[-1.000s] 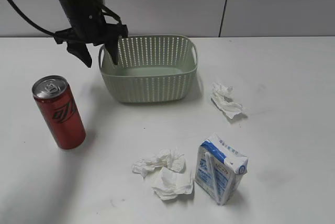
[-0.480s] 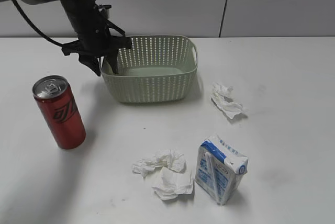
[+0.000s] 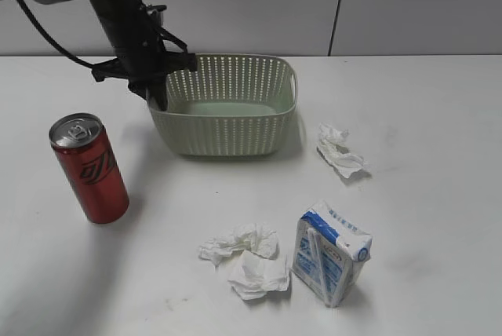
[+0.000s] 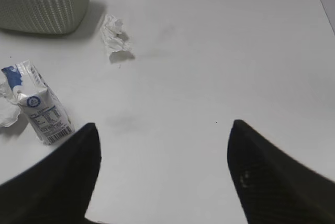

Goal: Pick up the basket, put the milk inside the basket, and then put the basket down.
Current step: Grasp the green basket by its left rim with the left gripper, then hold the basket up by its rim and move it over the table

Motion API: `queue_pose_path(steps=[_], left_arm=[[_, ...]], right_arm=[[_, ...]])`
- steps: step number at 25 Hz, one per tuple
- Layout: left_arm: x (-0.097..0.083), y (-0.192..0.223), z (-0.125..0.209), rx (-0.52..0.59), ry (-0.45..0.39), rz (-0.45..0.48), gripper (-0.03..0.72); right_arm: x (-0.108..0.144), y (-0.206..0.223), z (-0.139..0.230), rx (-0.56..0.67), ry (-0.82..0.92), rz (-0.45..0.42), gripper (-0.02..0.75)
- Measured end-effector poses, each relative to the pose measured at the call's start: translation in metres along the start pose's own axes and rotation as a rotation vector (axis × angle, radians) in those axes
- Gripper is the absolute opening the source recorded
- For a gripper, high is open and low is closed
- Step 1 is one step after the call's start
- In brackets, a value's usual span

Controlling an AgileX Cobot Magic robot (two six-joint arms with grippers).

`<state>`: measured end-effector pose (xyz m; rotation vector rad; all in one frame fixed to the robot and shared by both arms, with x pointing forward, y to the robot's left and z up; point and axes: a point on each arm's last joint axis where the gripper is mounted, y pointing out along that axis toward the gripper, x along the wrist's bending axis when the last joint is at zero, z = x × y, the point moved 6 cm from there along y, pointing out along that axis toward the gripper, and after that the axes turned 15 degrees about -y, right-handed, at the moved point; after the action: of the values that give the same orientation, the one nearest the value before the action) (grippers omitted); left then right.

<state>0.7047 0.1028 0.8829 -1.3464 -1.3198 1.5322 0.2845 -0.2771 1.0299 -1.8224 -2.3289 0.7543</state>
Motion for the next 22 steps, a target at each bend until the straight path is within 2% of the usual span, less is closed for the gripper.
queue_pose_path(steps=[6, 11, 15, 17, 22], left_arm=[[-0.009, -0.051, 0.008, -0.017, -0.003, 0.03, 0.008], [-0.023, -0.107, 0.016, -0.105, 0.028, 0.085, 0.008], [-0.041, -0.152, 0.034, -0.199, 0.081, 0.1, 0.008], [-0.045, -0.164, 0.048, -0.211, 0.088, 0.105, 0.008], [-0.028, -0.156, 0.089, -0.132, 0.044, 0.041, 0.008]], right_arm=[[0.0, 0.0, 0.0, 0.0, 0.0, 0.0, 0.571], [0.0, 0.0, 0.0, 0.0, 0.0, 0.0, 0.571], [0.0, 0.0, 0.0, 0.0, 0.0, 0.0, 0.571], [0.0, 0.0, 0.0, 0.0, 0.0, 0.0, 0.571], [0.004, -0.003, -0.002, 0.013, -0.021, -0.034, 0.571]])
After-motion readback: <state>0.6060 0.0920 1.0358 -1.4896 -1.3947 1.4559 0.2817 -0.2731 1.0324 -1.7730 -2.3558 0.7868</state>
